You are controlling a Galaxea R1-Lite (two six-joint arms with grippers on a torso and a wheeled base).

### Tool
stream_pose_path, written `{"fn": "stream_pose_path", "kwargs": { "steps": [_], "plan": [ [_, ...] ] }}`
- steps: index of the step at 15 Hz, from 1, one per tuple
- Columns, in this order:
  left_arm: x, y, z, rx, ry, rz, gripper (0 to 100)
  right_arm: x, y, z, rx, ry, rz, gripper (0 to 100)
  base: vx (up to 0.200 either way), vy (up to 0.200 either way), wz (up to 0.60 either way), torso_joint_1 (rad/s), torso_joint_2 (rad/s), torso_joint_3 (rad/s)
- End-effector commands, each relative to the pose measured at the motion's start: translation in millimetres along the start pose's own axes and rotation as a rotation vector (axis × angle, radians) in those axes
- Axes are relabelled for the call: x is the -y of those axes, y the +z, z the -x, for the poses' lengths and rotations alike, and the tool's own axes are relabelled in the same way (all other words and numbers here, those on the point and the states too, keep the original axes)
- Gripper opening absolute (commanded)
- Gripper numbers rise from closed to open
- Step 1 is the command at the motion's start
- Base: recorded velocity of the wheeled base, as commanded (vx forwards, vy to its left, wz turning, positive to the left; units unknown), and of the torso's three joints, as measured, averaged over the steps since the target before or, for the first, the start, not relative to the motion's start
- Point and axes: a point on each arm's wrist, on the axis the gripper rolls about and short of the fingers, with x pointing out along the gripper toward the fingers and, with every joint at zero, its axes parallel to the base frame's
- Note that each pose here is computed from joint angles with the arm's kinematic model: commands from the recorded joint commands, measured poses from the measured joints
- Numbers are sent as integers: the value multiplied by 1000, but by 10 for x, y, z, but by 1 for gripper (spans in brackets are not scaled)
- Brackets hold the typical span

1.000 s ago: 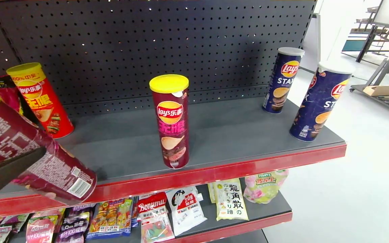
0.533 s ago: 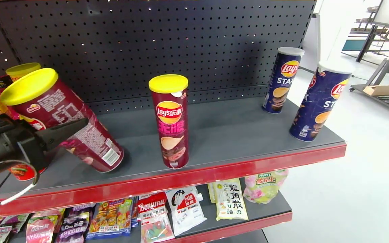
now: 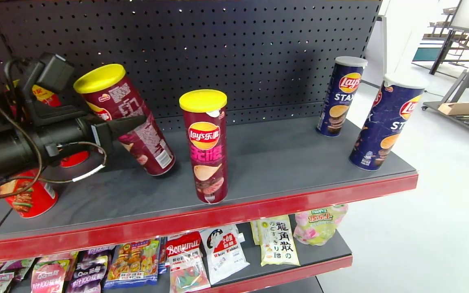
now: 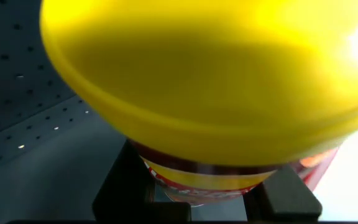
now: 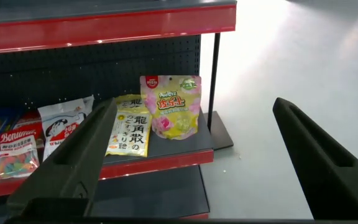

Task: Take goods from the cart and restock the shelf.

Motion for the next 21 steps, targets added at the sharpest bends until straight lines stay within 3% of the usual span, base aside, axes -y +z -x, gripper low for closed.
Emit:
{"fn": "stream_pose_path", "kwargs": {
  "steps": [1,5,9,14,16,17,18,21],
  "plan": [
    [-80,-112,-312,-46,-22,17,0,0,0,-1,-1,1,0,100,0,0,0,0,0,0],
    [-214,80,-737,14,-45,-15,0,0,0,0,0,1,0,100,0,0,0,0,0,0],
    [-165,102,-1035,31,-104,-27,0,0,0,-1,-1,1,0,100,0,0,0,0,0,0],
    [-81,246,-1285,-4,-142,-18,0,0,0,-1,-1,1,0,100,0,0,0,0,0,0],
    [-85,218,-1302,-11,-143,-38,0,0,0,0,0,1,0,100,0,0,0,0,0,0],
    [-89,161,-1321,-25,-144,-70,0,0,0,0,0,1,0,100,0,0,0,0,0,0],
    [-96,136,-1346,-30,-146,-81,0,0,-5,-1,-1,1,0,100,0,0,0,0,0,0],
    [-95,63,-1373,-65,-153,-72,0,0,0,0,0,1,0,100,0,0,0,0,0,0]
  ]
}}
